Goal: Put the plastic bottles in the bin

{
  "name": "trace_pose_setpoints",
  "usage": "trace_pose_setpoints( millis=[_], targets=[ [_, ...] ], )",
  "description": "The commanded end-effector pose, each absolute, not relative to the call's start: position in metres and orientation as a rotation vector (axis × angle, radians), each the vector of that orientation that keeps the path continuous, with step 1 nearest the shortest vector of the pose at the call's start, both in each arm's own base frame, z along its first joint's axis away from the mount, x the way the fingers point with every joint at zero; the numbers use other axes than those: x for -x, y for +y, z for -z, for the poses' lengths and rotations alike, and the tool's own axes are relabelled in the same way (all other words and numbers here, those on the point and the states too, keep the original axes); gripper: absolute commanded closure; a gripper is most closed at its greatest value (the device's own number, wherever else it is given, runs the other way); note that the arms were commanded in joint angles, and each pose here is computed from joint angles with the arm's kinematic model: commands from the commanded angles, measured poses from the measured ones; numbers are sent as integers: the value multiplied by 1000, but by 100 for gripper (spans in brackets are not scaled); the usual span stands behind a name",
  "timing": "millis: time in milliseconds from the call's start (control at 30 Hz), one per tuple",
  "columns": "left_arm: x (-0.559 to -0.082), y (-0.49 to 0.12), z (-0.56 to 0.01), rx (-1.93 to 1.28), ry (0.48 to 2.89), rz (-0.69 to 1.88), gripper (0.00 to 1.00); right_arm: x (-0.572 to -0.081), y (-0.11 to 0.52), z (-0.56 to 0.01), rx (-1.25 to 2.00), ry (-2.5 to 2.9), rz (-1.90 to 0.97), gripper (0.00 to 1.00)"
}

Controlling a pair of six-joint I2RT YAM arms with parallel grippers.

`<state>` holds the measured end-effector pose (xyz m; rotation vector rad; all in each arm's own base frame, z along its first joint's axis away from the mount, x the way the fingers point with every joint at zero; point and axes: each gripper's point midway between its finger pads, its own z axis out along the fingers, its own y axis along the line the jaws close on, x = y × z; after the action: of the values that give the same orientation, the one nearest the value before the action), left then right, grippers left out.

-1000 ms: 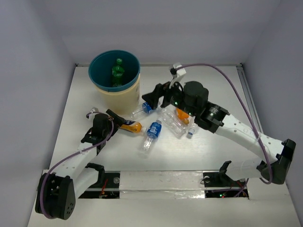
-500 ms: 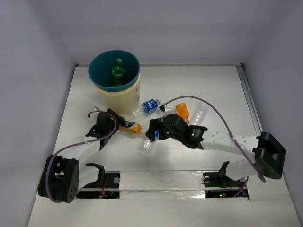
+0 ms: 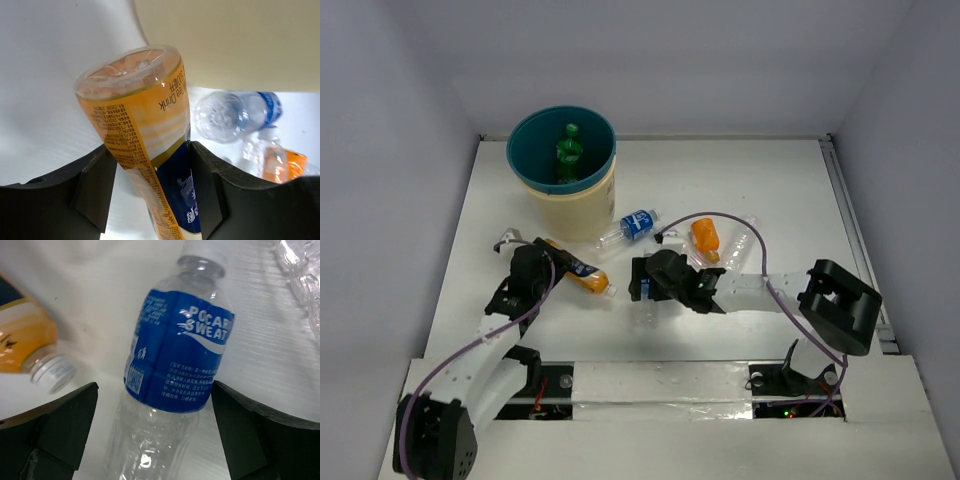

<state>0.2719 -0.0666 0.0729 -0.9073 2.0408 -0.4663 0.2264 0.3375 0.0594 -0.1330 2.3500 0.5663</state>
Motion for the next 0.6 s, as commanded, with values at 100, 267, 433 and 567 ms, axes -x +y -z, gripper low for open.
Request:
trace_pose_setpoints(
  millis=[100, 267, 433, 567],
  targets=[
    [-250, -74, -131, 786, 1967, 573, 52, -241, 361, -71, 50, 2291, -631, 4],
    [-250, -80, -226, 690, 1791, 705, 52, -236, 351, -76, 33, 2270, -654, 29],
    [-260, -92, -334, 550, 1600, 814, 52, -225, 343, -99, 73, 2240, -716, 48],
    [-277, -87, -434, 488, 1412, 809, 52, -216, 340, -144, 91, 2151, -807, 49]
  ],
)
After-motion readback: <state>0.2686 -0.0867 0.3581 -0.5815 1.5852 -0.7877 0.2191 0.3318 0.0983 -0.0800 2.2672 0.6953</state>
